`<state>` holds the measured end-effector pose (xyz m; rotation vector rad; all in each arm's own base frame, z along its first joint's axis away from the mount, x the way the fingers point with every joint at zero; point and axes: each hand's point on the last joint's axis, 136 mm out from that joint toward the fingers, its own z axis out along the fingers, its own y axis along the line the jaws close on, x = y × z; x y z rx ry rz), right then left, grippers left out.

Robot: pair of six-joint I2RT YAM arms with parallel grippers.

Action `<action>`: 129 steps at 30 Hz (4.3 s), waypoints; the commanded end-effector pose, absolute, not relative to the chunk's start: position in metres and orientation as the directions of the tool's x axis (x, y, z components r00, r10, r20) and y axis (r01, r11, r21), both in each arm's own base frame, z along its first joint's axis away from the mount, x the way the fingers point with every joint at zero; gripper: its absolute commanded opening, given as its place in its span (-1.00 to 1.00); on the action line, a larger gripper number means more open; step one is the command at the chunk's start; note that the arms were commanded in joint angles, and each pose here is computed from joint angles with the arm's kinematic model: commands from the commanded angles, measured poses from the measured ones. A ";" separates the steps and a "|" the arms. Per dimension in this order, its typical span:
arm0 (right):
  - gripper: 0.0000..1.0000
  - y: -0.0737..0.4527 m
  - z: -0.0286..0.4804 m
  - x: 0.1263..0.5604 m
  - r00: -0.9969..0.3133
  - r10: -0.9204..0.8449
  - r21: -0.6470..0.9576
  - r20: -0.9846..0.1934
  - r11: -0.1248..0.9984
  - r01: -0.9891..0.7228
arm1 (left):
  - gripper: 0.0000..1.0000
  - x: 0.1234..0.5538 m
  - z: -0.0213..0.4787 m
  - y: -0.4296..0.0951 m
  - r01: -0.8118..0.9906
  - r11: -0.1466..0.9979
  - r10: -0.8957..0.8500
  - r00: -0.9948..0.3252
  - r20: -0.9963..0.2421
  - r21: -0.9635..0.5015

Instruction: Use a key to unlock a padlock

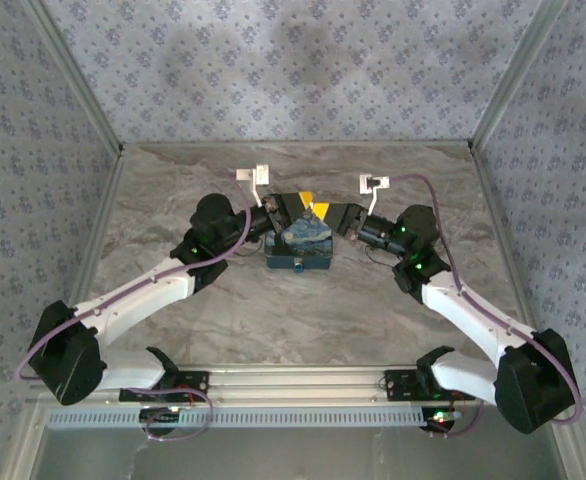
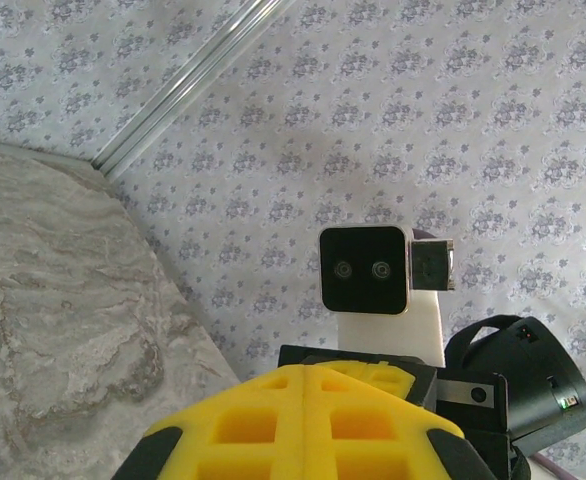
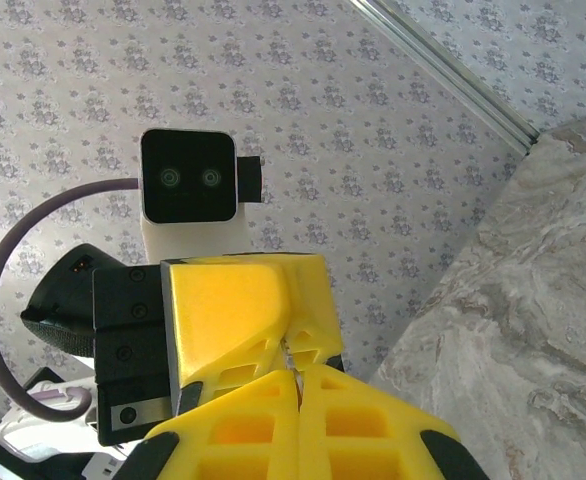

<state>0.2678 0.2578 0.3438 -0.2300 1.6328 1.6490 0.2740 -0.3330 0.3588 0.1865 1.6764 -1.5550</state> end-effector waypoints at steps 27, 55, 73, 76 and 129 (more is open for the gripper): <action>-1.00 0.203 0.249 0.373 -0.632 0.200 0.527 -0.748 0.759 -0.383 | 0.96 0.253 0.169 -0.257 0.257 0.691 -0.301 -0.748 -0.591 -0.676; -1.00 0.187 0.110 0.433 -0.772 0.071 0.296 -0.632 0.943 -0.155 | 0.96 0.313 0.117 -0.301 0.241 0.717 -0.277 -0.763 -0.585 -0.654; -1.00 0.189 0.134 0.464 -0.736 -0.003 0.189 -0.677 0.966 -0.177 | 0.97 0.282 0.082 -0.324 0.432 0.755 -0.054 -0.709 -0.703 -0.493; -1.00 0.195 0.131 0.468 -0.736 -0.026 0.169 -0.677 0.967 -0.190 | 0.96 0.281 0.078 -0.329 0.499 0.756 0.005 -0.652 -0.758 -0.424; -1.00 0.219 0.101 0.470 -0.745 -0.107 0.135 -0.659 0.957 -0.257 | 0.90 0.289 0.057 -0.382 0.684 0.641 -0.005 -0.449 -0.893 -0.348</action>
